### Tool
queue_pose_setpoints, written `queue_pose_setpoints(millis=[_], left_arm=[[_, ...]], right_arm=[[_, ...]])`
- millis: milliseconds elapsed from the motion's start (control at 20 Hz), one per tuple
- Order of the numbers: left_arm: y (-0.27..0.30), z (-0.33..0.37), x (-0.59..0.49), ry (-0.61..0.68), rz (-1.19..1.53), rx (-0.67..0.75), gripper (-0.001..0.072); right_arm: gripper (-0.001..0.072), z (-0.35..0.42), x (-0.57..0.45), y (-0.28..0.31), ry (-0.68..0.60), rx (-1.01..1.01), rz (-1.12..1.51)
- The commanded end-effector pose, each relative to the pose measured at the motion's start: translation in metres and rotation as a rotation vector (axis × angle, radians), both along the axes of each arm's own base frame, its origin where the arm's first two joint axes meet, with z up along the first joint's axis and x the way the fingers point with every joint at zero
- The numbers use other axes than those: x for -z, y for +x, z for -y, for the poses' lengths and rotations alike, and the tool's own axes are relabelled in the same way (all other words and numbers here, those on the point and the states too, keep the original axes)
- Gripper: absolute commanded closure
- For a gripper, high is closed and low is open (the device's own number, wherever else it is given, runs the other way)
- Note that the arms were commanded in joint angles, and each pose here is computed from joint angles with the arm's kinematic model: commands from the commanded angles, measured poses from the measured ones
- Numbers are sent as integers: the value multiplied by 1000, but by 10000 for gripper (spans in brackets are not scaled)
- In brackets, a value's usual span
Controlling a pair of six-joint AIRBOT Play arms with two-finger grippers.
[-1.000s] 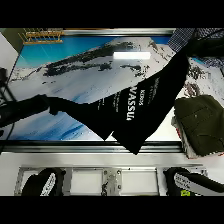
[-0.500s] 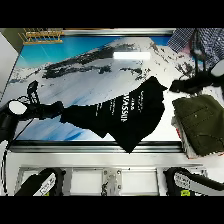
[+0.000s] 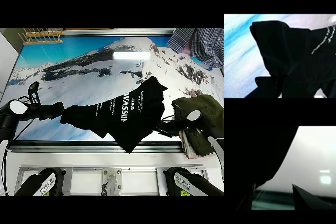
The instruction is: Fold the clothes and pants, and hang the long-sleeved shirts on hangers.
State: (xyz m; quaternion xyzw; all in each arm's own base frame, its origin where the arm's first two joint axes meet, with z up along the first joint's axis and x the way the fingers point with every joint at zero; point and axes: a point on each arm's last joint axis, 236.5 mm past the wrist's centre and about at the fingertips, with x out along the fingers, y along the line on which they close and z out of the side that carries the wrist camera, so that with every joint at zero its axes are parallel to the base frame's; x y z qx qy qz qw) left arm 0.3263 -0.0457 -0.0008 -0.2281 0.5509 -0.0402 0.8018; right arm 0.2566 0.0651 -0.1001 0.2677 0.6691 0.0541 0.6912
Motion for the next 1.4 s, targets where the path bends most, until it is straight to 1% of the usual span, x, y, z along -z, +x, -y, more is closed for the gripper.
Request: queue_pose_setpoints(millis=[0,150,200,250,300,350,400,500,600,650,750,850,950,1050,1200,1350], left_arm=[[0,0,0,0,-1,-2,699],[0,-1,0,0,-1,-2,699],[0,-1,0,0,-1,-2,699],[0,-1,0,1,-1,-2,699],[0,-1,0,1,-1,-2,699],[0,-1,0,1,0,-2,698],[1,-1,-1,3,5,-4,699],[10,-8,-20,43,54,6,699],[29,-18,-83,100,215,7,699],[37,-21,-129,121,333,-1,699],[36,-21,-224,149,565,-15,699],[9,-18,-318,173,789,-27,699],[-31,-13,-386,187,968,-41,699],[-78,-7,-438,198,1122,-53,699],[-134,-1,-480,170,1283,-95,698],[-168,-1,-501,87,1392,-162,699]], right_arm=[[203,-19,13,12,47,89,68],[205,-41,7,31,59,97,147],[217,-48,6,34,60,89,167],[364,-53,6,36,54,75,184],[526,-55,5,38,49,67,198],[632,-56,3,42,43,60,211],[698,-54,-3,48,28,25,245],[698,-36,-34,69,-49,-69,328],[699,1,-105,101,-196,-162,473],[699,24,-157,119,-291,-179,573],[699,60,-280,139,-451,-141,816],[699,73,-405,130,-531,-61,1083],[699,70,-499,101,-575,-11,1303],[698,65,-570,62,-601,40,1496],[699,61,-620,15,-626,97,1667],[699,58,-633,-11,-608,128,1713]])
